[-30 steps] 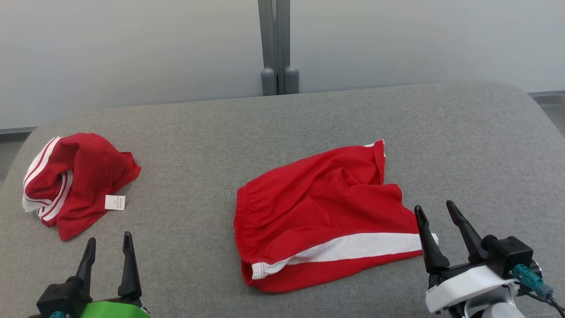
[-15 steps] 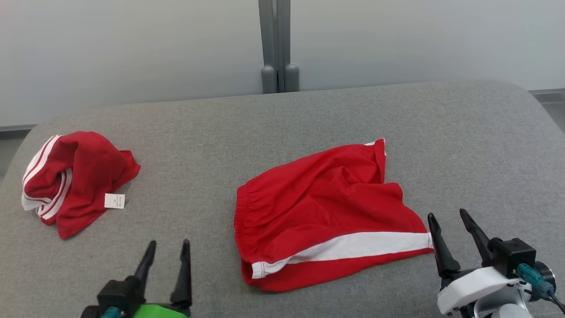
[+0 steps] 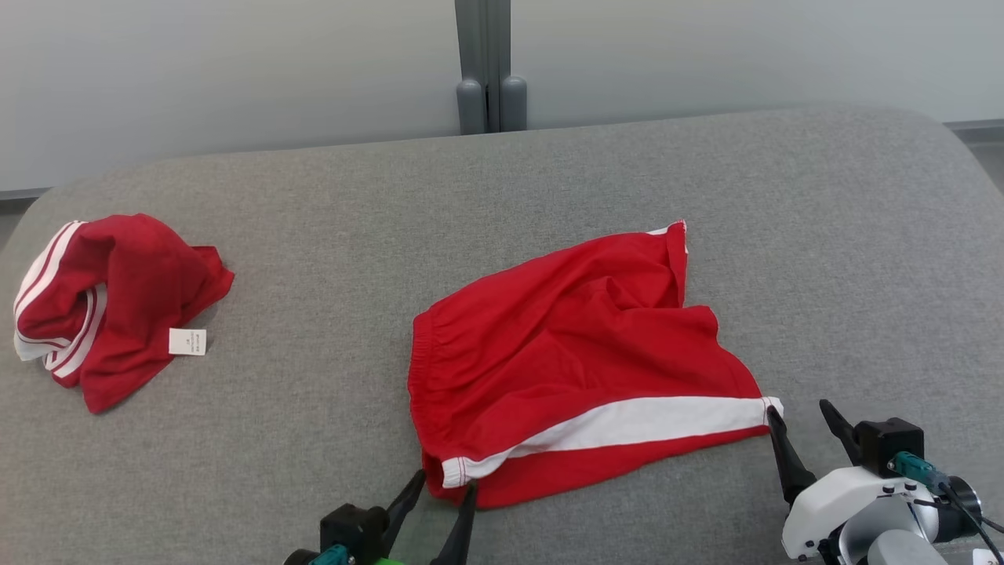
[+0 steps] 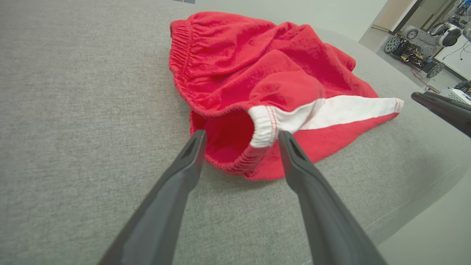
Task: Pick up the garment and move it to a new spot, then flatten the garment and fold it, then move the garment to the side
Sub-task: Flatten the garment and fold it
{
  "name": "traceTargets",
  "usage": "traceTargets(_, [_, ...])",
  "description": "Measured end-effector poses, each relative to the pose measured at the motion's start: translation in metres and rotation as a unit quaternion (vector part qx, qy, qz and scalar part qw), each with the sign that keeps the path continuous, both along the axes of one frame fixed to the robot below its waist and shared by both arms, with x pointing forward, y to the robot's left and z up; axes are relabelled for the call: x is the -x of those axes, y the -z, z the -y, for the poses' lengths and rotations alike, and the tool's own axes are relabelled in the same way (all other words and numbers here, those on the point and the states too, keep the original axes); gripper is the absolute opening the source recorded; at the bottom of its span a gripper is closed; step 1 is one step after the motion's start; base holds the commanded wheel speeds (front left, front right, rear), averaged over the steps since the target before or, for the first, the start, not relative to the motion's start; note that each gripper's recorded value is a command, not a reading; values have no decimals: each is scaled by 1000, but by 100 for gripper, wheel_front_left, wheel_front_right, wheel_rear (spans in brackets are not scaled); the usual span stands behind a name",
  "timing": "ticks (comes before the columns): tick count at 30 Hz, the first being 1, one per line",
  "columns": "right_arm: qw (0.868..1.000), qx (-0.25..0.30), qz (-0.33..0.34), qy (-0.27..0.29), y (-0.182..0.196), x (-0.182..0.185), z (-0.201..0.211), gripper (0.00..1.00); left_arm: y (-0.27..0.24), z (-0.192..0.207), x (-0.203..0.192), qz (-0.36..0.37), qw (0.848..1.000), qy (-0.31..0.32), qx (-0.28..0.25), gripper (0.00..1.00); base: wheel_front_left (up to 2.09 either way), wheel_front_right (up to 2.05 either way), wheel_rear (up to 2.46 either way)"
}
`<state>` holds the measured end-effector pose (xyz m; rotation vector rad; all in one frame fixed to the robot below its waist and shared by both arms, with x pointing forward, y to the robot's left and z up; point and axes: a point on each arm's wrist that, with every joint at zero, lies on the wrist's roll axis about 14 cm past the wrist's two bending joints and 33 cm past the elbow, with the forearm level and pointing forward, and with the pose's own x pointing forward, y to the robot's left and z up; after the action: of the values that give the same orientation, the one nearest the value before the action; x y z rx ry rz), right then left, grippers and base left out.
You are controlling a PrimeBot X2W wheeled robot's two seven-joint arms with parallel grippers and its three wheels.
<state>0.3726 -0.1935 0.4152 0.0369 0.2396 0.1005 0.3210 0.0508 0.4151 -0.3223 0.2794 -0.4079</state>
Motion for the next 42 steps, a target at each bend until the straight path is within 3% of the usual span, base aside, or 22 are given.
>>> traceTargets(12, [999,-21,-41,-14,23,-12,-19,100,10,26,-10,-22,999,45,5,100,0,0,0])
traceTargets(13, [999,-25,-45,-14,25,-14,-21,60,11,28,-11,-25,999,47,7,45,0,0,0])
traceTargets(14, [998,-27,-51,-16,28,-14,-23,31,12,28,-11,-28,998,47,9,27,0,0,0])
traceTargets(15, [998,-28,-55,-18,30,-14,-24,0,13,29,-11,-31,998,49,8,0,0,0,0])
traceTargets(23, [999,-45,-7,-30,3,-33,-34,0,2,24,-25,-17,999,33,28,0,0,0,0])
traceTargets(29, [997,-39,46,-52,-31,-60,-40,0,-34,7,-69,50,998,27,16,0,0,0,0])
traceTargets(36, [981,-15,160,-109,-120,-146,-70,0,-106,-5,-164,156,985,57,-42,0,0,0,0])
traceTargets(42, [960,-15,254,-120,-209,-222,-83,0,-193,-15,-251,239,969,42,-38,0,0,0,0])
